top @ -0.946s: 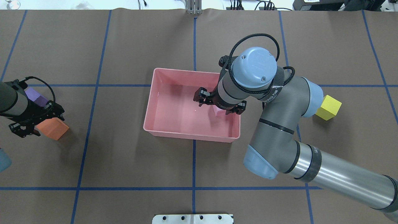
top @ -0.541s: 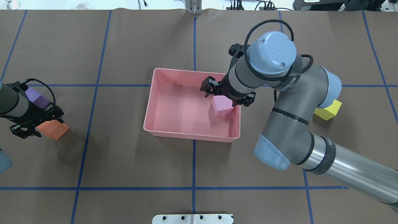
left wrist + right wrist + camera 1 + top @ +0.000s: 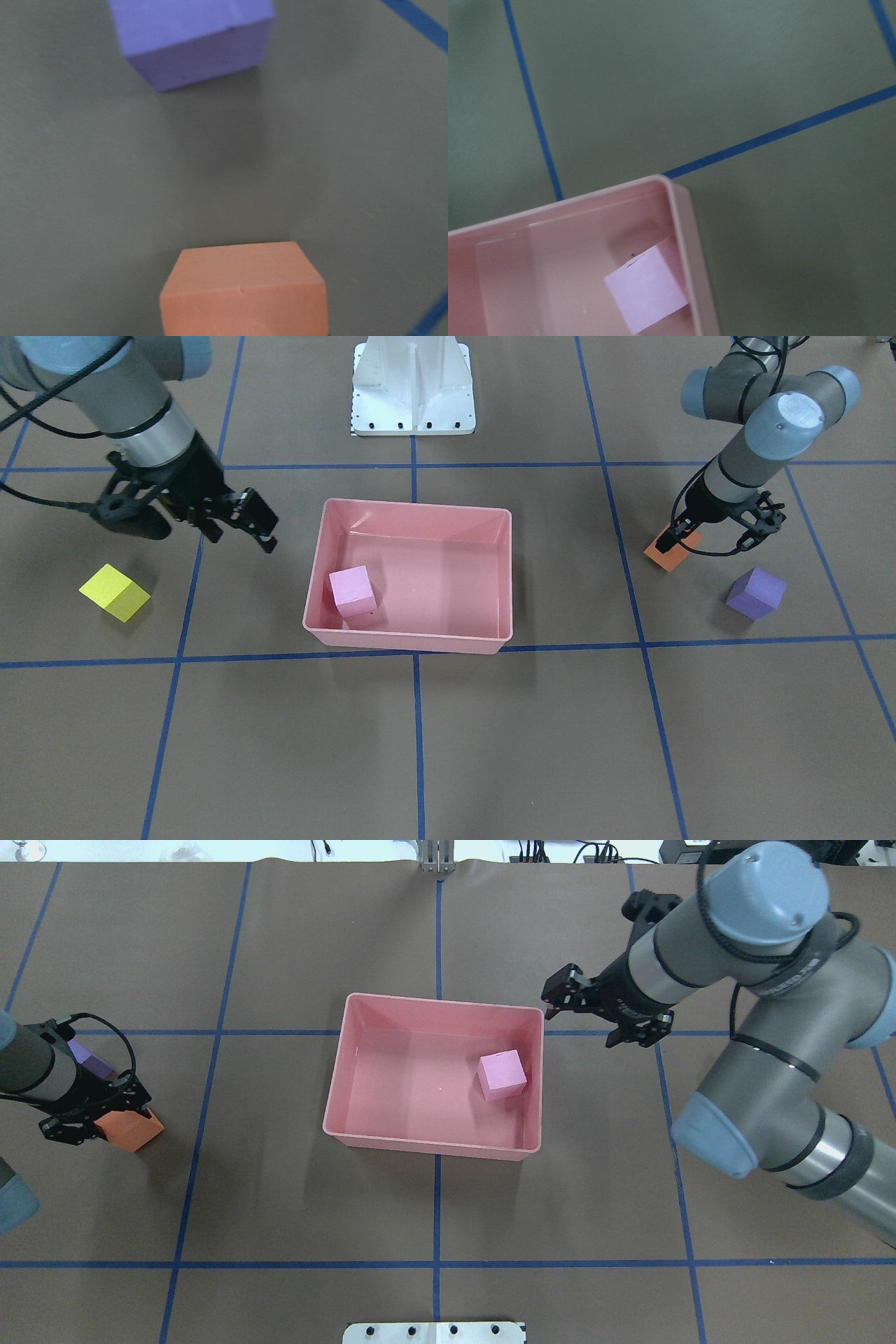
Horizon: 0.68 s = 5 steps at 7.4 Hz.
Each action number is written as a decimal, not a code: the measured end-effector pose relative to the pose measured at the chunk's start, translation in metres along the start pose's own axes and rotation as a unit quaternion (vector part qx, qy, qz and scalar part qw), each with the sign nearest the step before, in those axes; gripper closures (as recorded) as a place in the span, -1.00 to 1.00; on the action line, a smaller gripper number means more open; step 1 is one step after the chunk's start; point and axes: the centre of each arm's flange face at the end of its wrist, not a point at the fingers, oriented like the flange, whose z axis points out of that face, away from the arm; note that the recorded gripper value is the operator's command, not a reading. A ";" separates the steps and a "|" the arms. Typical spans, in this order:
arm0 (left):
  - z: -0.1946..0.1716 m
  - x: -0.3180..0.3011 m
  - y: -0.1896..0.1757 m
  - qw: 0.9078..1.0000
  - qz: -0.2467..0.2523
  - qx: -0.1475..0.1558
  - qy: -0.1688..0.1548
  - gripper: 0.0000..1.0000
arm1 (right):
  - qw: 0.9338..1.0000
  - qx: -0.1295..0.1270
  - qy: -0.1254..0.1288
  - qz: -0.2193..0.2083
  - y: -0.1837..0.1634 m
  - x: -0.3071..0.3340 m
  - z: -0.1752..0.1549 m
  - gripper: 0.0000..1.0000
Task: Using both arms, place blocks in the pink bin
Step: 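Carry the orange cube into the bin while the right gripper grasps the yellow cube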
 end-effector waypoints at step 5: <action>-0.125 0.213 0.136 0.999 0.031 -0.022 0.017 1.00 | 0.996 -0.006 0.081 -0.043 -0.065 0.135 0.024 -1.00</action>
